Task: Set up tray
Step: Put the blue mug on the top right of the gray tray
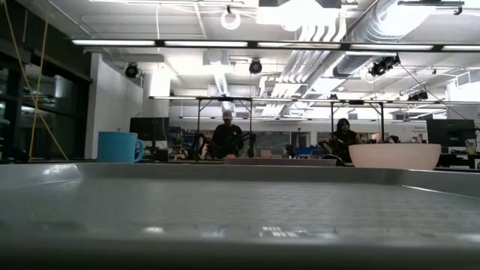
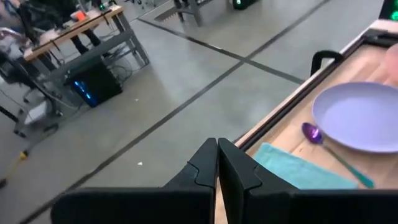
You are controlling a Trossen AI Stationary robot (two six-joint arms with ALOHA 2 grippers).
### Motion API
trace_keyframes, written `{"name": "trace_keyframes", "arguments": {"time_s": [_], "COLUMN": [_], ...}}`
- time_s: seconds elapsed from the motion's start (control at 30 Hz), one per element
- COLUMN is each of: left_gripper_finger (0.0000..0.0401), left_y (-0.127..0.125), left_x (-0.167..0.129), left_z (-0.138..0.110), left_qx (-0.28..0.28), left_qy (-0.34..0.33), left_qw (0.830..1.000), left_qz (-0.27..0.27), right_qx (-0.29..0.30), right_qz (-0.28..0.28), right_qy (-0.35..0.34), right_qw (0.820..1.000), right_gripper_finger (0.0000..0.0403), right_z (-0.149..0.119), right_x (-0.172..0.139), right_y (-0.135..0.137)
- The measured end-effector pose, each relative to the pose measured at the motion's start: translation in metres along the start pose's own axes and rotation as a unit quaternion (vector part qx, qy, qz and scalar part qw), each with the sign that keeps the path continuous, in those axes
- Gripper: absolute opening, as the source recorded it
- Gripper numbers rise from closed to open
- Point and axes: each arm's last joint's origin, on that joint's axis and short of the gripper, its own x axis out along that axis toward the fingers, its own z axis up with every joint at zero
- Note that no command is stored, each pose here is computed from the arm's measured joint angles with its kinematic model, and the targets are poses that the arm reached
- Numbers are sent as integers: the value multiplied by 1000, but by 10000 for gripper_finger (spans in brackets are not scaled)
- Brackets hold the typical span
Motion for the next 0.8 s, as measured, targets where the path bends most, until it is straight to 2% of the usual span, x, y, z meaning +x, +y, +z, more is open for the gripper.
{"name": "trace_keyframes", "arguments": {"time_s": [0.13,0.37,0.47,0.57,0.7,0.8], "left_gripper_finger": [44,56,77,98,110,111], "left_y": [-6,-11,-11,-15,-32,-56], "left_x": [5,8,8,9,18,36], "left_z": [5,8,8,12,25,28], "left_qx": [-20,-23,-56,-92,-68,-17], "left_qy": [2,4,8,5,0,36], "left_qw": [1000,999,998,995,996,997], "left_qz": [21,34,18,-25,-53,-68], "right_qx": [50,39,26,13,0,4], "right_qz": [8,56,68,76,86,104], "right_qy": [77,135,138,131,110,101], "right_qw": [996,988,988,988,990,989], "right_gripper_finger": [0,0,0,0,0,0], "right_z": [1,-1,0,2,7,8], "right_x": [16,41,47,50,52,51], "right_y": [-8,-5,-2,0,1,1]}}
